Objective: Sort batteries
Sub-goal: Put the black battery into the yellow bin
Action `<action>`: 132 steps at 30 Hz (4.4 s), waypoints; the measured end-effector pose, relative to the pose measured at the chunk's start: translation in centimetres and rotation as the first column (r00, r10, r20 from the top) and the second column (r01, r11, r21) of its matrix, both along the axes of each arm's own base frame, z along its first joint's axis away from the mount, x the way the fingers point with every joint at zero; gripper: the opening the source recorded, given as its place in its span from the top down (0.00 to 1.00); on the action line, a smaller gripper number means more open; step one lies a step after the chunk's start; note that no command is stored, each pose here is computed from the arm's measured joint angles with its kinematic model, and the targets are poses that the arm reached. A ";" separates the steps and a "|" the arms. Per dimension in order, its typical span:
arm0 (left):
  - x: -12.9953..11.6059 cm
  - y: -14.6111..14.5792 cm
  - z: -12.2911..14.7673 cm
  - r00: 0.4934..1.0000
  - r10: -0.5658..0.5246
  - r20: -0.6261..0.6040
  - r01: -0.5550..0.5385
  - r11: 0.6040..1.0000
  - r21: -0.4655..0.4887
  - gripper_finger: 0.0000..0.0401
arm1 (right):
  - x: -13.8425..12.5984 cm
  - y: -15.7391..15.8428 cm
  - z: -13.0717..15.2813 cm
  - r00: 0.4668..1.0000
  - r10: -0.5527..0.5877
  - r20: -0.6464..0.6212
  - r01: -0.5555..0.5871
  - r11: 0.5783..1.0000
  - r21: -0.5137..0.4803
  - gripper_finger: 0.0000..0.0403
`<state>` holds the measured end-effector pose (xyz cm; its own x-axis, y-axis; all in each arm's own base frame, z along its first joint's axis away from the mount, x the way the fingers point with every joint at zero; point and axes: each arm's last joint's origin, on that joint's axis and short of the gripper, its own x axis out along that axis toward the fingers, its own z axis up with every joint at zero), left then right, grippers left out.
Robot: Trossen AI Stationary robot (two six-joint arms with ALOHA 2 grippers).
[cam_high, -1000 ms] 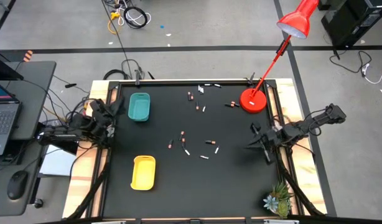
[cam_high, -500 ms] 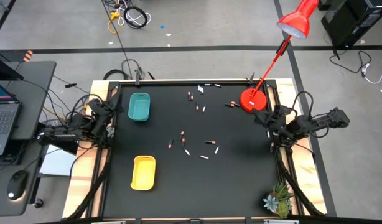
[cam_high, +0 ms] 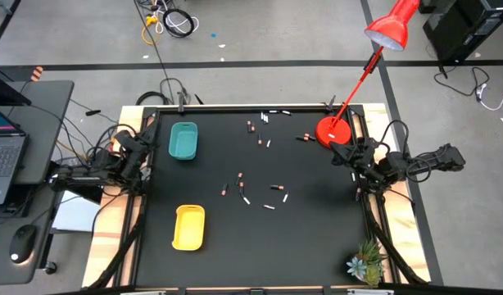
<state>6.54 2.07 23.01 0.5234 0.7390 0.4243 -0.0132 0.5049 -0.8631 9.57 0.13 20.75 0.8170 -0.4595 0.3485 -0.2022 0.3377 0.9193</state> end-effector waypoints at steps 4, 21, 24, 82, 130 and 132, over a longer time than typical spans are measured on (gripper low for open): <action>0.1 0.0 0.0 1.000 -0.013 0.009 0.013 1.000 -0.008 0.72 | -0.1 -0.2 -0.1 0.999 -0.052 0.001 0.052 0.998 0.047 0.94; -1.1 -0.3 6.1 0.987 -0.065 -0.146 0.083 0.989 0.122 0.72 | -0.2 -0.2 4.9 0.999 -0.040 0.010 0.041 0.992 -0.116 0.94; -0.8 -0.3 7.9 0.965 -0.072 -0.253 0.103 0.988 0.114 0.72 | 0.6 0.0 8.8 0.987 -0.076 -0.144 0.036 0.964 -0.264 0.94; 20.8 -4.7 3.0 -0.140 -0.623 -0.770 0.487 0.633 -0.601 0.81 | 14.9 1.2 15.2 0.653 -0.083 -0.753 -0.535 0.653 -0.536 0.88; 26.2 -2.2 -8.9 -0.388 -0.690 -0.612 -0.025 0.671 -0.741 0.61 | 14.7 1.0 14.5 0.584 -0.081 -0.808 -0.591 0.640 -0.491 0.44; 26.2 -2.2 -9.0 -0.398 -0.682 -0.614 -0.011 0.673 -0.740 0.72 | 14.7 1.0 14.5 0.584 -0.081 -0.808 -0.591 0.640 -0.491 0.45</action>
<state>32.79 -0.13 14.05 0.1731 0.0184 -0.9847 -0.7919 0.5970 -0.1280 24.23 1.10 35.22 0.9426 -0.0941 -0.3203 0.1943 0.9348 0.2972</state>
